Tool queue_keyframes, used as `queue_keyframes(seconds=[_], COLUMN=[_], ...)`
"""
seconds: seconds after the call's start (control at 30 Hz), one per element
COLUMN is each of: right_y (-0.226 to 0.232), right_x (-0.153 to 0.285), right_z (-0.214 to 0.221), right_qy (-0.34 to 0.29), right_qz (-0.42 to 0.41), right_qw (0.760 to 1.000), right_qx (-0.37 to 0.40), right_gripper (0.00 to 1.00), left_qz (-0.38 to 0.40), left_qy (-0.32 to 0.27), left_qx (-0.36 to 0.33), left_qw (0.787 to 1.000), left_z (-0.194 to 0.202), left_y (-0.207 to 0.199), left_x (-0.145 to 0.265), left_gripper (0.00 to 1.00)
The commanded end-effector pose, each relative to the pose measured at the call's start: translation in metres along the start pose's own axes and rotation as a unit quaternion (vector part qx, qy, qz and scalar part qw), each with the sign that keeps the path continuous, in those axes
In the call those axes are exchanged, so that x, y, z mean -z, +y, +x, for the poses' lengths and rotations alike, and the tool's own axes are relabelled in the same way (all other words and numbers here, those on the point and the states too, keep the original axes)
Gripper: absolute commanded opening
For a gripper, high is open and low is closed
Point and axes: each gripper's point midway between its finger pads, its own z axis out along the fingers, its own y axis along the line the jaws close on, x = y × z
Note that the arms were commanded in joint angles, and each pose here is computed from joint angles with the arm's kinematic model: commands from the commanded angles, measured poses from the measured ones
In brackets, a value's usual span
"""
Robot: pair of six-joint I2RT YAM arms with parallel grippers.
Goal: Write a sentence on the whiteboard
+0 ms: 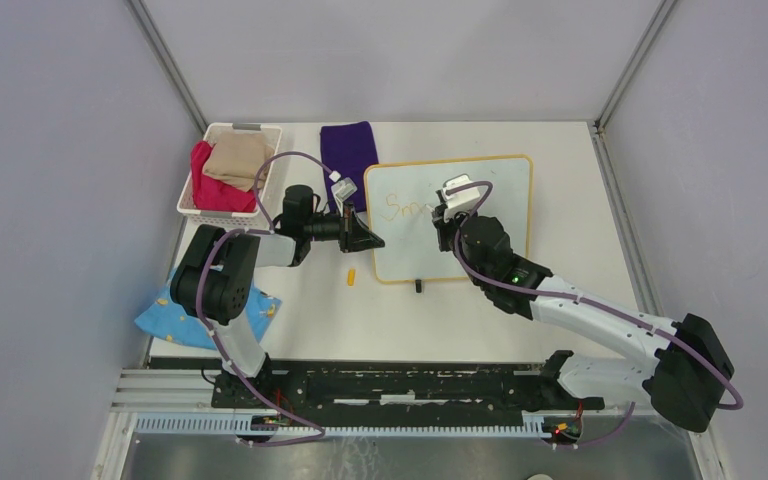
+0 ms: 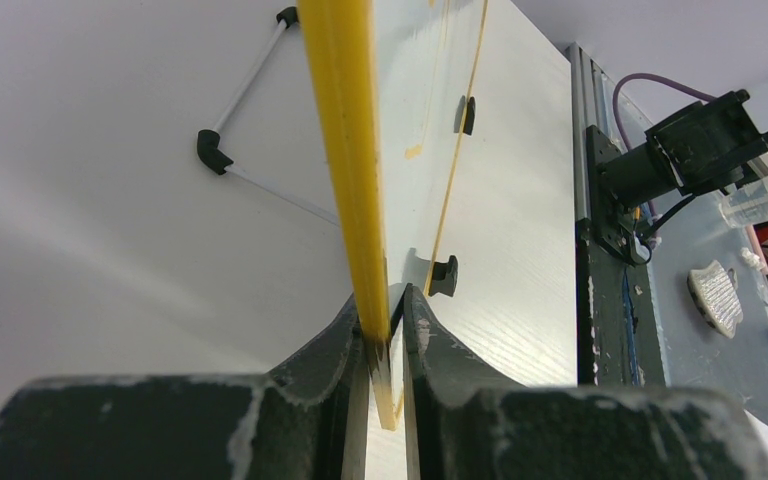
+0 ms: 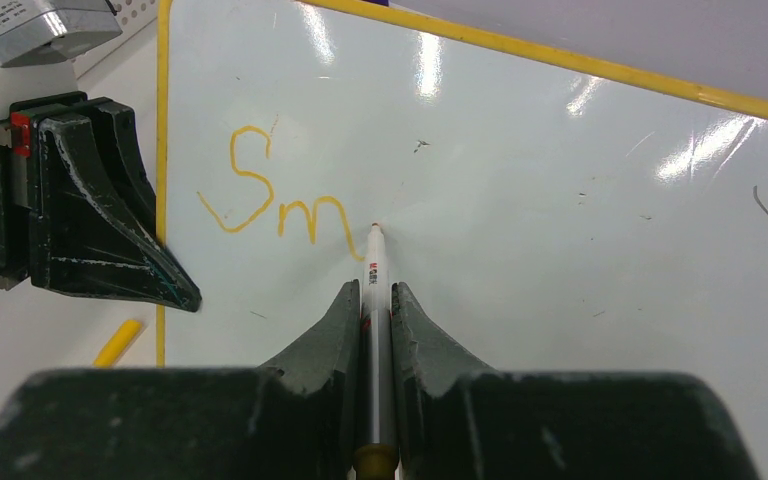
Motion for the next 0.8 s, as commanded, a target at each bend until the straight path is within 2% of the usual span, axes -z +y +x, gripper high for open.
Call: queue_keyframes(seconds=[0.0, 0.43, 0.77], right_y=[-0.003, -0.009, -0.018], right_x=[0.000, 0.009, 0.017], right_z=[-0.010, 0.011, -0.044], right_qy=[-0.017, -0.001, -0.060], right_qz=[0.005, 0.009, 0.015], right_qw=[1.000, 1.000, 0.997], right_qx=[-0.018, -0.019, -0.039], right_gripper=[0.00, 0.00, 0.00], left_qz=[-0.054, -0.056, -0.056], left_qy=[0.056, 0.059, 0.062], left_qx=[0.022, 0.023, 0.021], left_qw=[0.997, 0.996, 0.996], left_z=[0.050, 0.051, 0.052], left_y=[0.019, 0.020, 0.019], left_x=[-0.006, -0.007, -0.007], left_gripper=[0.02, 0.02, 0.02])
